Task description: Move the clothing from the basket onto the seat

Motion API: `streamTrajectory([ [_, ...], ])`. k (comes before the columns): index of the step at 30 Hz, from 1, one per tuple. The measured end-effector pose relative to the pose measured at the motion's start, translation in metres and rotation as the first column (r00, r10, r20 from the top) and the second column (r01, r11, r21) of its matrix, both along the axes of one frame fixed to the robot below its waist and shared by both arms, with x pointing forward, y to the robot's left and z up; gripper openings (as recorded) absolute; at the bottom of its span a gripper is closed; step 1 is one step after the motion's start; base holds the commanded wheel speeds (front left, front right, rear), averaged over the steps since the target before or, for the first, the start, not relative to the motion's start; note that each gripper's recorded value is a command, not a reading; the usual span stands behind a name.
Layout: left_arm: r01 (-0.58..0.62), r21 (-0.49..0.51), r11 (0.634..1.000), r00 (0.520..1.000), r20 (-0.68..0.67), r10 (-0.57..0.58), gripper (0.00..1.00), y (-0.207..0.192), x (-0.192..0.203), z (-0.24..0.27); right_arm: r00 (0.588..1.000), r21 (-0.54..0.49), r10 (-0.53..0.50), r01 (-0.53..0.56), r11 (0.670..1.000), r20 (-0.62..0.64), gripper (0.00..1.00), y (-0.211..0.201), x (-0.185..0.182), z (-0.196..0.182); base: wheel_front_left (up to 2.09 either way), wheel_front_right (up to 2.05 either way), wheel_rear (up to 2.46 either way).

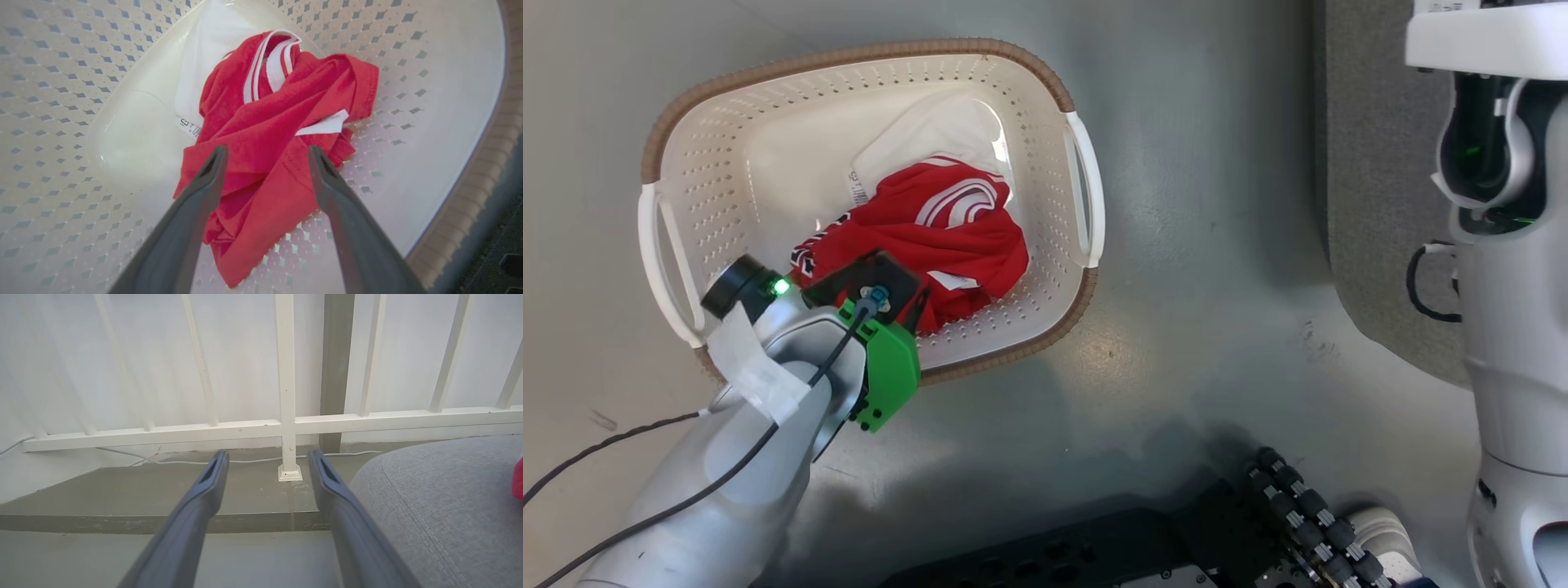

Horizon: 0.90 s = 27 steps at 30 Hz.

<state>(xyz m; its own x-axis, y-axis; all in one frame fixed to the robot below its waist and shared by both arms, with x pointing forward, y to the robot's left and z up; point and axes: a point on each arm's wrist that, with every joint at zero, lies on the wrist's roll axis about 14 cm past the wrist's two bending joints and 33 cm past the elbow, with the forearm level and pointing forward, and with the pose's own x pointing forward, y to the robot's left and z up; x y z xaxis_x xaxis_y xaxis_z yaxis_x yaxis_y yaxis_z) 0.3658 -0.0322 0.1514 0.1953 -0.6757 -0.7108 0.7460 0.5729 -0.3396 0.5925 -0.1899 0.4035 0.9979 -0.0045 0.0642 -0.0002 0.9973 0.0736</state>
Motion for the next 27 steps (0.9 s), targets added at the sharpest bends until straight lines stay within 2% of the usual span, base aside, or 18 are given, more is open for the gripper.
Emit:
streamTrajectory([
  [7, 0.069, 0.027, 0.997, 0.997, -0.038, -0.068, 1.00, -0.002, -0.018, -0.012, 1.000, 0.005, 0.016, -0.016, 1.000, -0.003, 1.00, 0.005, 0.001, -0.002, 0.00, 0.00, 0.00],
  [25, 0.181, 0.059, 0.982, 0.981, -0.078, -0.176, 1.00, -0.009, -0.028, -0.043, 0.999, -0.035, -0.006, 0.005, 0.999, -0.043, 1.00, -0.009, 0.001, -0.019, 0.00, 0.00, 0.00],
  [26, 0.185, 0.062, 0.981, 0.981, -0.078, -0.180, 0.80, -0.008, -0.028, -0.044, 0.999, -0.035, -0.007, 0.006, 0.999, -0.044, 1.00, -0.009, 0.001, -0.020, 0.00, 0.00, 0.00],
  [27, 0.194, 0.068, 0.979, 0.979, -0.082, -0.189, 0.38, -0.007, -0.030, -0.046, 0.999, -0.034, -0.009, 0.007, 0.999, -0.048, 1.00, -0.010, 0.000, -0.021, 0.00, 0.00, 0.00],
])
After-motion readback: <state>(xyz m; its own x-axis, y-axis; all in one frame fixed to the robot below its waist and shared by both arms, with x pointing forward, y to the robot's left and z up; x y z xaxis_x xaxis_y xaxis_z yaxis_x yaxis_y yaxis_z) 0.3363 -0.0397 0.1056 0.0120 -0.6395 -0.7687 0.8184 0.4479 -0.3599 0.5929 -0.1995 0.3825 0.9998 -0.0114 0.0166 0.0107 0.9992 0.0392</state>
